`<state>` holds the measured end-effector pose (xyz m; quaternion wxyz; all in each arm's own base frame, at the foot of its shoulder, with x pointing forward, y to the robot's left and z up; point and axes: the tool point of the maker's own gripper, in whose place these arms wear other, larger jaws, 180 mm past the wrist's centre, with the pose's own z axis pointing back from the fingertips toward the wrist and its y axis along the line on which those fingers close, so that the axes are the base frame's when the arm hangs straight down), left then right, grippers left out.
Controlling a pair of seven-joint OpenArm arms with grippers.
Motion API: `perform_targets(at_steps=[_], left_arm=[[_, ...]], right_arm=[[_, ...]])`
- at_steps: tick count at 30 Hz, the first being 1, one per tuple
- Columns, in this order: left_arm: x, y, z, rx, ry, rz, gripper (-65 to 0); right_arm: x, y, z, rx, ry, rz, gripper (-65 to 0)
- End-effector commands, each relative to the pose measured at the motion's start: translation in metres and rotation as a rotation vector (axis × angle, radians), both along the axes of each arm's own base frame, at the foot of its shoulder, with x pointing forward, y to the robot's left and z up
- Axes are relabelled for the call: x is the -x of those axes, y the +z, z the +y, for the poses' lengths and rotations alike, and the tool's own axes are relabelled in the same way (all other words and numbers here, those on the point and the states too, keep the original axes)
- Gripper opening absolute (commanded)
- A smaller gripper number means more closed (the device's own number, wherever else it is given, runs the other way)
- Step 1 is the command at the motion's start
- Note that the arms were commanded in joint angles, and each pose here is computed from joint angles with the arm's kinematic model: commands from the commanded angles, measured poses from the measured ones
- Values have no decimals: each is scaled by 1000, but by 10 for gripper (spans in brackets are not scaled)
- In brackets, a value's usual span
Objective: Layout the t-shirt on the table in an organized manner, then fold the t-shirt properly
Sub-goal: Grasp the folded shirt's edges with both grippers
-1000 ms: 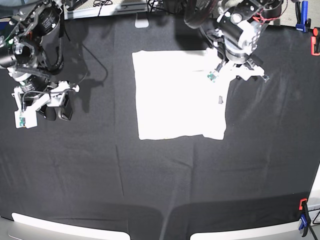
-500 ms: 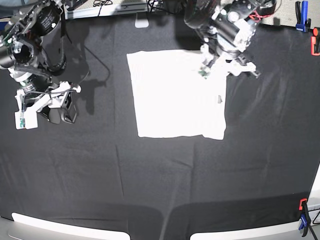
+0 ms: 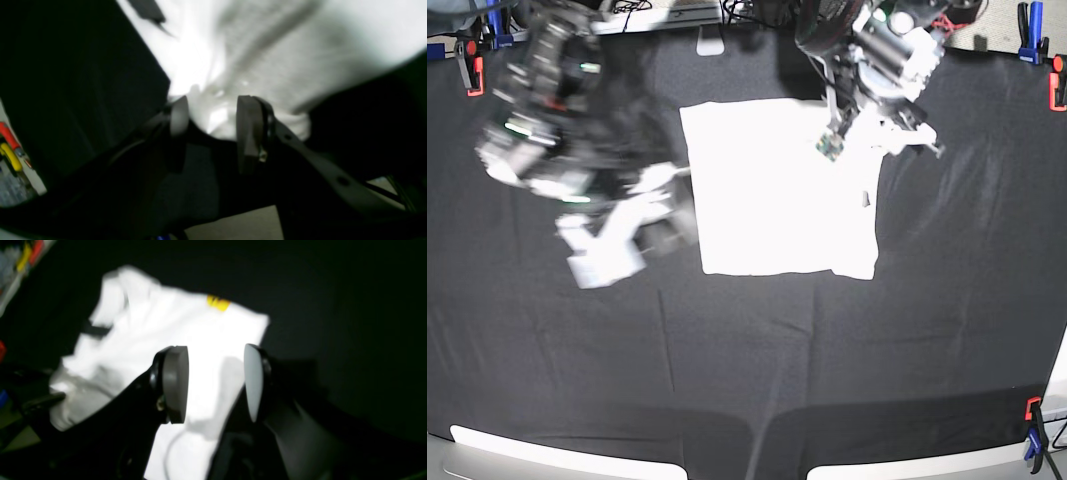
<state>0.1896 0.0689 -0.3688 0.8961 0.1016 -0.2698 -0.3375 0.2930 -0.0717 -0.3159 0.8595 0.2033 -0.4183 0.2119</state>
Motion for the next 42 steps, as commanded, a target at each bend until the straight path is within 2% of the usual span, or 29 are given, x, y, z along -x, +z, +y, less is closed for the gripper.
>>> perform_targets(at_steps=[1, 8, 12, 20, 25, 30, 33, 38, 42], left_arm=[[-3, 6, 0, 11, 12, -26, -435], [18, -3, -6, 48, 4, 2, -435], [27, -5, -12, 78, -12, 0, -435], [20, 0, -18, 109, -29, -46, -435], [20, -14, -11, 101, 25, -42, -435], [25, -39, 1, 25, 25, 0, -435], [22, -48, 19, -87, 24, -16, -435], [10, -35, 47, -275, 33, -101, -435], [5, -29, 54, -326, 28, -138, -435]], right_arm=[[-5, 1, 8, -6, 22, -23, -387], [13, -73, 25, 71, 83, 154, -387], [26, -104, 25, 53, 80, 252, -387], [28, -109, 25, 52, 80, 272, -387], [28, -109, 25, 52, 80, 273, -387], [28, -109, 25, 47, 81, 274, -387], [28, -109, 25, 49, 82, 276, -387], [28, -109, 25, 49, 82, 277, -387], [28, -109, 25, 49, 82, 277, -387]])
